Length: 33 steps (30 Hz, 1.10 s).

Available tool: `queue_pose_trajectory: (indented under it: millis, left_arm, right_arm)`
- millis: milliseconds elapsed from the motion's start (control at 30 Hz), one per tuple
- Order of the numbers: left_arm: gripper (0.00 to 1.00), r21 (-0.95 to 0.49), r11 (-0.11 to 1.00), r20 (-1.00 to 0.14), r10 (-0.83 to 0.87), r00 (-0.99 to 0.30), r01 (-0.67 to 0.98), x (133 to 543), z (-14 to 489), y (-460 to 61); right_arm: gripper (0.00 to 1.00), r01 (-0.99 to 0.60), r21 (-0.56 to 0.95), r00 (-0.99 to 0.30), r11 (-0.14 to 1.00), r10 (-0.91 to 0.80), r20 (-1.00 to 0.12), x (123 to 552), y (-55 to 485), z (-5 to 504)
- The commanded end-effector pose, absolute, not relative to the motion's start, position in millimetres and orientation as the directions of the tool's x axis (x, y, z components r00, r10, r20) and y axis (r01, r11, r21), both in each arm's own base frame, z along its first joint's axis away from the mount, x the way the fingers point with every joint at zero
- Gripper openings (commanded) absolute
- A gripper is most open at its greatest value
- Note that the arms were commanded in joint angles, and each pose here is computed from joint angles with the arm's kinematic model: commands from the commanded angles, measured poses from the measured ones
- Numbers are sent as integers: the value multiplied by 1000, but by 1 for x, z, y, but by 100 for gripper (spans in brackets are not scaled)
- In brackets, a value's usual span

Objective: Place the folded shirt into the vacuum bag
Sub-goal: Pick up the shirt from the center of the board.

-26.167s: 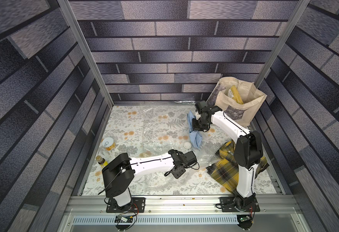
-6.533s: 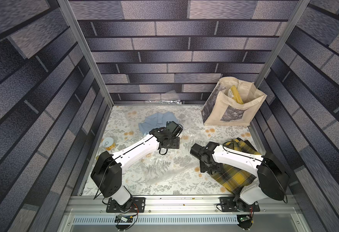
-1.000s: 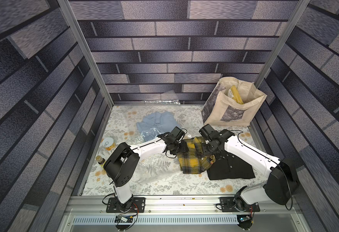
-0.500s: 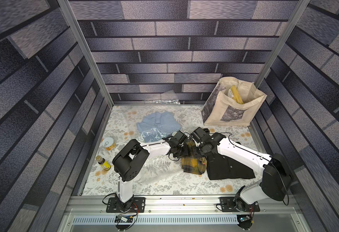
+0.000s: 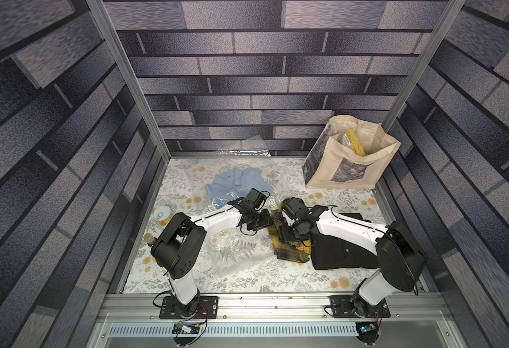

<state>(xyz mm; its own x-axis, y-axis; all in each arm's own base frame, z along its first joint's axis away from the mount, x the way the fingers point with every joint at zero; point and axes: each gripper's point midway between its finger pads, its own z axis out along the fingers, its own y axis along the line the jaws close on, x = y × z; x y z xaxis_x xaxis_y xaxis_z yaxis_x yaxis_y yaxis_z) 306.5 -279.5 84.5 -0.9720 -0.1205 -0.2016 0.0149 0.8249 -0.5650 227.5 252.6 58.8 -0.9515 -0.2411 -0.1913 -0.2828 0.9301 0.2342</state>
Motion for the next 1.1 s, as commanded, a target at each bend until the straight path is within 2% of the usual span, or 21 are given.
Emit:
queue_pose_trajectory:
  millis: [0,133,333,433,567,733,867,1067]
  left_arm:
    - [45,-498,867,-218,-95,-971,27,294,96,-246]
    - [44,-486,874,-250,-124,-960,14,294,111,-225]
    - [44,-492,871,-291,-165,-942,0,296,124,-206]
    - [44,-494,869,-306,-172,-936,2,297,131,-199]
    - [44,-501,865,-326,-182,-928,7,299,138,-195]
    - [44,-503,864,-335,-186,-924,8,299,141,-193]
    - [44,-502,865,-343,-186,-921,12,299,144,-193]
    - [44,-478,877,-381,-154,-912,52,298,153,-199]
  right_arm:
    - [83,-314,99,-947,944,-304,-105,212,229,45]
    - [94,-369,0,-926,930,-367,-87,212,232,44]
    - [91,-430,-205,-902,879,-428,58,198,217,11]
    - [82,-458,-232,-889,858,-444,115,191,217,2]
    - [54,-460,-220,-888,860,-445,117,191,223,2]
    - [22,-435,-194,-895,879,-447,-17,210,237,39]
    - [13,-410,-133,-882,902,-430,-196,227,247,96]
    - [3,-315,-98,-858,944,-327,-396,244,215,184]
